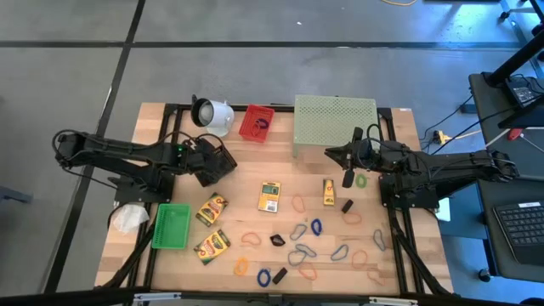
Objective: Pick & Place Office Desk Supplies
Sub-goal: Put the black rubber band into the black bin, then put the orange rubber band into the black bin
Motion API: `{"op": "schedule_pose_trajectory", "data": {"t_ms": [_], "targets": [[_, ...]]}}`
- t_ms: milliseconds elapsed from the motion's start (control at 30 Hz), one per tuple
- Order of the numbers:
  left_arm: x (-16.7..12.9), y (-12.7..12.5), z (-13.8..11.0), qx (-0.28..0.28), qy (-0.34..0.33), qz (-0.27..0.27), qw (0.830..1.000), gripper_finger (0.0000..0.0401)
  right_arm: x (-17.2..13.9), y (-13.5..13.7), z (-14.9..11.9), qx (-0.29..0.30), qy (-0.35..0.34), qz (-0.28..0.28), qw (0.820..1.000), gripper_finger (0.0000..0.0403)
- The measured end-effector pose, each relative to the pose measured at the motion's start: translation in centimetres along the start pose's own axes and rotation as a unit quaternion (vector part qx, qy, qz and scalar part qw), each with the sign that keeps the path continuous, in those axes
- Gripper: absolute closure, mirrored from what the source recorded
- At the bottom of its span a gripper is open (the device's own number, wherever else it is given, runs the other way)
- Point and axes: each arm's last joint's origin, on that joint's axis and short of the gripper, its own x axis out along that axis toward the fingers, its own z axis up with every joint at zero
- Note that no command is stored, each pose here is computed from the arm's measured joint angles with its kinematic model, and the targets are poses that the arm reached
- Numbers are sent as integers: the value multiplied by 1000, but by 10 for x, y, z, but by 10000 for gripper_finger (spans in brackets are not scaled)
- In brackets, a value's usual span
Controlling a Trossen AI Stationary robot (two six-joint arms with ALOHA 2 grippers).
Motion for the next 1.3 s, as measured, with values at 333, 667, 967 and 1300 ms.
{"op": "schedule_pose_trajectory", "data": {"t_ms": [333,667,967,1300], "targets": [[0,0,0,1,0,0,1000,296,0,0,0,0,0,0,1000,353],[0,-1,1,8,-2,-8,1000,270,0,0,0,-2,0,0,1000,353],[-5,-33,17,109,-62,-195,973,275,0,0,0,-2,0,0,1000,353],[2,-93,-9,185,-44,-331,924,262,0,0,0,-4,-1,0,1000,353]]}}
